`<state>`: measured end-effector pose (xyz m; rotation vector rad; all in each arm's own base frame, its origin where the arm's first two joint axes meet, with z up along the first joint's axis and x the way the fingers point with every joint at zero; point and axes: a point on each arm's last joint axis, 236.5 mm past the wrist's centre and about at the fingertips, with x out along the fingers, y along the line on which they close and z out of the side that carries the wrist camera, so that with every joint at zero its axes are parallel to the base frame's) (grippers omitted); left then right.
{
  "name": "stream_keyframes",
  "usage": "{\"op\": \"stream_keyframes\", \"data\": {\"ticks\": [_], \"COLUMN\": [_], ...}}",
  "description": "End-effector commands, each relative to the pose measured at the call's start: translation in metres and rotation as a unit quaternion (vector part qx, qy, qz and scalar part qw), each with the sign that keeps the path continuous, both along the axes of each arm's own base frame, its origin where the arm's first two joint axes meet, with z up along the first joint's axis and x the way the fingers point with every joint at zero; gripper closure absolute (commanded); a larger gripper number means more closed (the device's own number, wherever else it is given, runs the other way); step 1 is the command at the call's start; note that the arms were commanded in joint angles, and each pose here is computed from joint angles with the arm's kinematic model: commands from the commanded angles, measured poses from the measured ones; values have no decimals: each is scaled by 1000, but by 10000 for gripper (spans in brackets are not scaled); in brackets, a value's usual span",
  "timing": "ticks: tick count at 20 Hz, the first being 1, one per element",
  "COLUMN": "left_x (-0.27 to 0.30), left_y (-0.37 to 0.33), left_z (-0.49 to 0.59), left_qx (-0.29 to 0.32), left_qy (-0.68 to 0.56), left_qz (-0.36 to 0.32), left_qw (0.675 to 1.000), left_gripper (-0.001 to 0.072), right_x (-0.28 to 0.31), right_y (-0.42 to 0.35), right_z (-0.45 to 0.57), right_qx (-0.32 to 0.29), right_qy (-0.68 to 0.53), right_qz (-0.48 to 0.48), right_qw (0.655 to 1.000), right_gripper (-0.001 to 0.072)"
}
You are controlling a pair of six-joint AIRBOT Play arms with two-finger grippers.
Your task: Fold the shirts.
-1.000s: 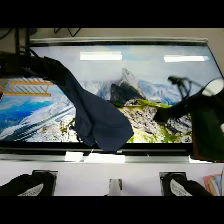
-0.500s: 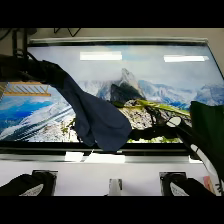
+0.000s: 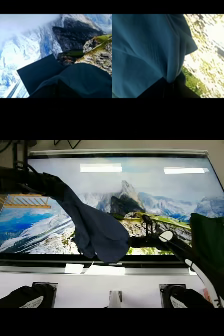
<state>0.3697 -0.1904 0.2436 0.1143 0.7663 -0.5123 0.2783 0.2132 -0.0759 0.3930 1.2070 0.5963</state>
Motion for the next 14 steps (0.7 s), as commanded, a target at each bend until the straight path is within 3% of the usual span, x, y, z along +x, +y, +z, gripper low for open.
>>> {"op": "stream_keyframes", "data": {"ticks": [1, 3, 4, 6, 7, 9, 11, 12, 14], "left_x": [2, 9, 8, -23, -49, -114, -161, -174, -185], "left_y": [2, 12, 20, 38, 49, 77, 85, 84, 85], "left_z": [18, 84, 131, 255, 310, 394, 427, 431, 435], "left_qx": [11, -4, -20, -86, -133, -247, -343, -365, -355], "left_qy": [-39, -135, -200, -359, -424, -520, -545, -550, -577], "left_qz": [-15, 2, 16, 34, 45, 61, 40, 27, 18], "left_qw": [999, 991, 980, 929, 894, 815, 764, 750, 735], "left_gripper": [676, 675, 675, 675, 675, 675, 675, 675, 676], "right_x": [5, 37, 61, 87, 74, 13, -41, -57, -73], "right_y": [-4, -30, -51, -103, -130, -154, -156, -156, -157], "right_z": [32, 108, 174, 340, 429, 555, 615, 624, 617], "right_qx": [-64, -165, -226, -316, -334, -294, -238, -225, -203], "right_qy": [-74, -185, -263, -424, -497, -604, -662, -671, -654], "right_qz": [129, 205, 197, 87, 15, -74, -97, -98, -100], "right_qw": [987, 947, 917, 844, 800, 737, 704, 699, 722], "right_gripper": [682, 682, 683, 682, 682, 682, 682, 682, 681]}}
